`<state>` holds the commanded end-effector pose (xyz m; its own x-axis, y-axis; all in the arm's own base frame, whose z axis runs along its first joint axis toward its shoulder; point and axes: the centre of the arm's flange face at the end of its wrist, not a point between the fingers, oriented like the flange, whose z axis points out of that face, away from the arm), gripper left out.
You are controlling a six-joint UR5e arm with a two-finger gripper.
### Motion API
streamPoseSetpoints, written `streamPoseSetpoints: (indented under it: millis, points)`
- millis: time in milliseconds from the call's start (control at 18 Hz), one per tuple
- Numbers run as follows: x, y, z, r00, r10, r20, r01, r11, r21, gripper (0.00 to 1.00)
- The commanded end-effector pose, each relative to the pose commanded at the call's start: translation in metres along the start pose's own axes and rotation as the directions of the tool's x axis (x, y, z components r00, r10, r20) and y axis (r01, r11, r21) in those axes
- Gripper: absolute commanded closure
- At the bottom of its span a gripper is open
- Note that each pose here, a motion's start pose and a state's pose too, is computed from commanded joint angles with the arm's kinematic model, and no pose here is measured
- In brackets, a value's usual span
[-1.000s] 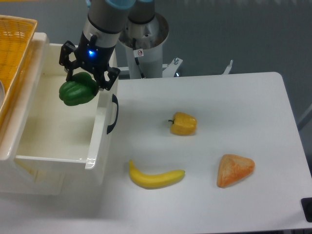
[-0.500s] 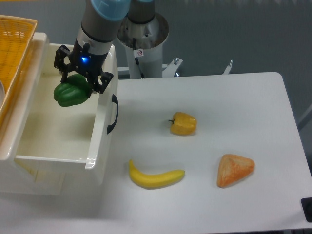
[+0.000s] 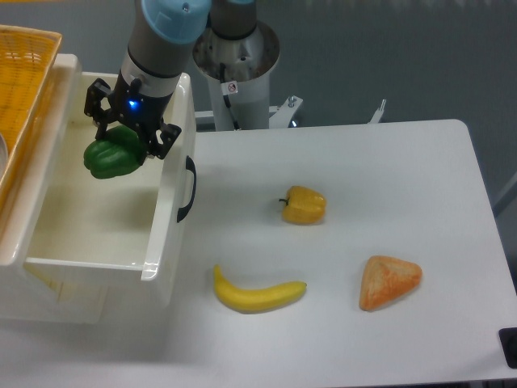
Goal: Place the green pepper in the upper white drawer
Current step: 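Lower the green pepper into the open white drawer, then open the gripper to release the pepper inside the drawer, then raise the open gripper up out of the drawer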
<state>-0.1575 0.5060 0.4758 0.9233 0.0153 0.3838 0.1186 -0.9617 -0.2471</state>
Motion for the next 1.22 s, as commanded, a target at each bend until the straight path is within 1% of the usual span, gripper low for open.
streamPoseSetpoints:
  millis: [56,111,167,222,333,389,500,611,1056,1222]
  points:
    - [0.000,0.000,0.000,1.000,0.002,0.001,-0.002,1.000,0.001,0.32]
    - [-0.001,0.000,0.001,1.000,0.001,-0.001,-0.001,1.000,-0.001,0.32]
    - [0.003,-0.001,0.004,1.000,0.010,-0.002,-0.010,1.000,-0.007,0.28]
    - [0.006,-0.002,0.005,1.000,0.019,-0.002,-0.019,1.000,-0.009,0.22]
    - [0.006,-0.002,0.006,1.000,0.021,-0.002,-0.021,1.000,-0.008,0.19]
    - [0.006,-0.002,0.006,1.000,0.023,-0.002,-0.023,1.000,-0.006,0.11]
    - [0.006,-0.003,0.005,1.000,0.026,-0.001,-0.026,1.000,-0.005,0.08]
    - [0.007,-0.003,0.005,1.000,0.029,-0.001,-0.029,1.000,-0.004,0.01]
    - [0.007,-0.004,0.004,0.999,0.033,0.002,-0.033,0.999,-0.002,0.00]
    - [0.000,-0.006,-0.006,1.000,0.023,0.014,-0.023,1.000,0.013,0.00]
